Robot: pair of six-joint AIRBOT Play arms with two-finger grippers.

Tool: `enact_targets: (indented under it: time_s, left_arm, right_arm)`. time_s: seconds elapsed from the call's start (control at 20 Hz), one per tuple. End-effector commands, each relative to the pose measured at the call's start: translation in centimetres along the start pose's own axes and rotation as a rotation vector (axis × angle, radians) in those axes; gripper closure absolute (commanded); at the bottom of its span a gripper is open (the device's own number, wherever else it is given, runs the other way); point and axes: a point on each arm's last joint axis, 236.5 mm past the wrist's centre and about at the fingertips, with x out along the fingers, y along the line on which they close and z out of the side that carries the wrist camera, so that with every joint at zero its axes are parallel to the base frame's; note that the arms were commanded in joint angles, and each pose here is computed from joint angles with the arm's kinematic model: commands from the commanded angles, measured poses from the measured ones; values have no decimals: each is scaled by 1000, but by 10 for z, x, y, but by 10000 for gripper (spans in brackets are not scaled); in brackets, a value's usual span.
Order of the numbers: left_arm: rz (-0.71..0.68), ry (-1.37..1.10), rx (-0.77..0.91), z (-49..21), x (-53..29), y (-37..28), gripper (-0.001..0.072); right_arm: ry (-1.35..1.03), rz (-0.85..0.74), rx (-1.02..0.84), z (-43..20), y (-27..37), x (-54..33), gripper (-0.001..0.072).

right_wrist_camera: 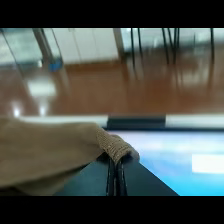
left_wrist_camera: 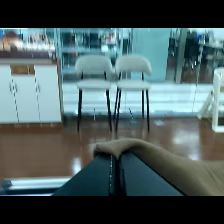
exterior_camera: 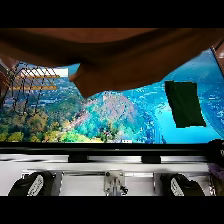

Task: Fold the shirts.

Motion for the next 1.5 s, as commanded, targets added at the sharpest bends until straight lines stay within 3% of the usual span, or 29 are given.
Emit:
enact_targets:
  time_s: [0.0,0.2,0.4,0.65,0.8,0.95,1.2,1.45]
  left_arm:
    - [57,-59,65,29,-35,-2,674]
    - [133,158,117,-20,-42,17,674]
    - [116,414,83,-90,-45,21,674]
    - [68,834,-63,-258,-56,24,674]
    - [-6,1083,-231,-379,-78,5,674]
    - [15,1084,-355,-445,-63,6,674]
    - [129,938,-456,-481,3,43,674]
    - [152,1145,-633,-574,7,37,672]
  right_arm:
    - [-151,-4,-55,43,22,-45,655]
    - [-133,-48,-94,39,18,-57,655]
    - [-18,-94,-101,12,1,-45,655]
    - [479,-193,-37,-106,-65,7,654]
    - [695,-207,49,-184,-107,62,654]
    - [760,-184,163,-248,-141,132,655]
    - [685,-162,481,-336,-167,241,654]
    - [799,-142,509,-428,-142,277,654]
